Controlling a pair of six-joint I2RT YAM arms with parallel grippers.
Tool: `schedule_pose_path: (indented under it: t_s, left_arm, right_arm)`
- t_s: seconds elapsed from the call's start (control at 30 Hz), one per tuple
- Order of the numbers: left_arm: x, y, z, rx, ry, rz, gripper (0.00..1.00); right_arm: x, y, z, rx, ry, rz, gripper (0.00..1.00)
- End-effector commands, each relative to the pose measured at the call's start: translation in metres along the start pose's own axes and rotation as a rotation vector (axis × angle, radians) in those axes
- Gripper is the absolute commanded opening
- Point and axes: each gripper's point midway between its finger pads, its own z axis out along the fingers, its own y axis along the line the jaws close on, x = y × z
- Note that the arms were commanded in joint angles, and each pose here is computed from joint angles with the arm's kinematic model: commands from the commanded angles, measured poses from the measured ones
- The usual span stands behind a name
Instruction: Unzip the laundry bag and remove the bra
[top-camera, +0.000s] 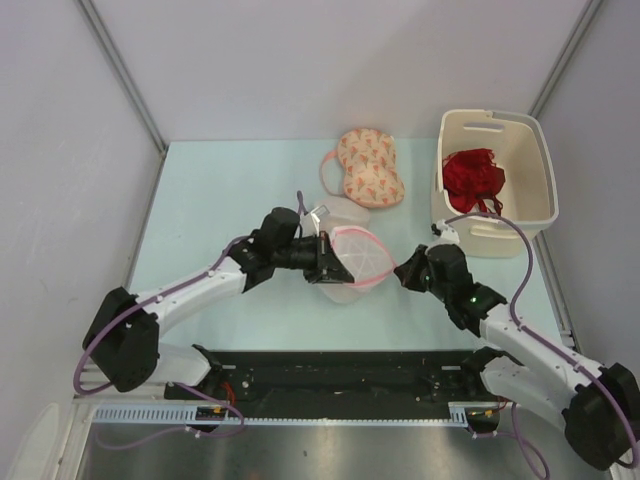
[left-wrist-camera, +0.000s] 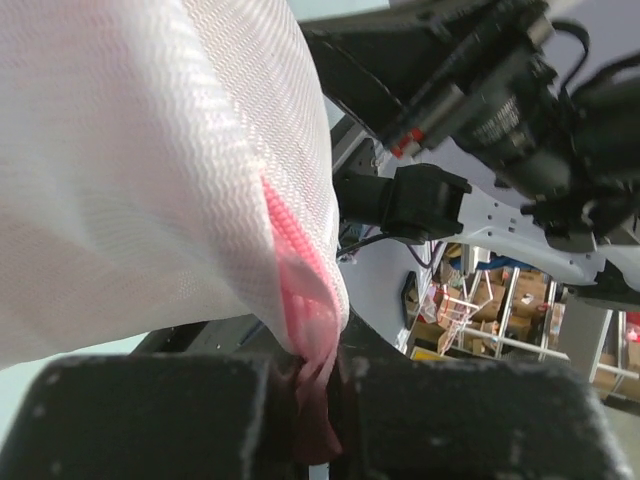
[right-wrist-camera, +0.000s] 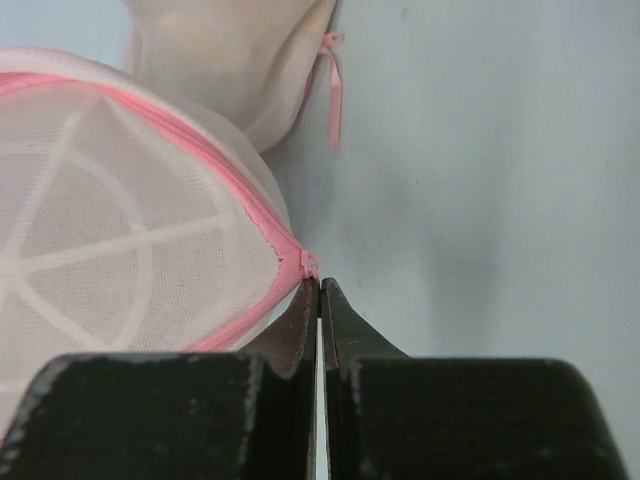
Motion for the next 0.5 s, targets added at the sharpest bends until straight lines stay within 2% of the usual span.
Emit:
schedule_pose_path:
  t_s: [0.0, 0.07, 0.2, 0.23, 0.27, 0.3, 0.33, 0.37, 0.4, 0.43, 0.47]
  left_arm:
    - [0.011, -0.045, -0.017, 0.190, 0.111, 0.089, 0.00]
    - [0.012, -0.052, -0.019, 0.218, 0.124, 0.105, 0.00]
    - [0.014, -0.056, -0.021, 0.254, 0.148, 0.160, 0.00]
    - [0.010, -0.051, -0.022, 0.210, 0.142, 0.154, 0.00]
    - [0.001, -0.039, -0.019, 0.149, 0.105, 0.205, 0.00]
    - [-0.001, -0.020, -0.017, 0.062, 0.109, 0.171, 0.01]
    - [-0.011, -0.019, -0.018, 0.016, 0.083, 0.188, 0.14]
    - [-0.015, -0.011, -0.017, -0.033, 0.078, 0.192, 0.21]
    - [-0.020, 0.001, -0.017, -0.099, 0.064, 0.194, 0.32]
    - [-0.024, -0.003, -0.018, -0.107, 0.047, 0.206, 0.65]
    - [-0.026, -0.004, -0.020, -0.111, 0.030, 0.201, 0.82]
  right_arm:
    - [-0.029, -0.036, 0.023, 0.073, -0.068, -0.078, 0.00]
    - [-0.024, -0.040, 0.028, 0.078, -0.040, -0.081, 0.00]
    - [-0.034, -0.016, 0.022, -0.026, -0.071, -0.083, 0.00]
    - [-0.035, -0.013, 0.019, -0.038, -0.076, -0.082, 0.00]
    - [-0.040, -0.006, 0.012, -0.061, -0.099, -0.080, 0.00]
    - [-0.031, -0.005, 0.009, -0.056, -0.068, -0.058, 0.00]
    - [-0.027, -0.008, 0.006, -0.025, -0.056, -0.033, 0.00]
    - [-0.031, -0.012, 0.003, 0.025, -0.065, -0.006, 0.00]
    - [-0.013, -0.019, -0.002, 0.083, 0.004, 0.000, 0.00]
    - [-0.007, -0.019, -0.005, 0.113, 0.020, 0.047, 0.00]
    - [-0.006, -0.024, -0.009, 0.157, 0.002, 0.053, 0.00]
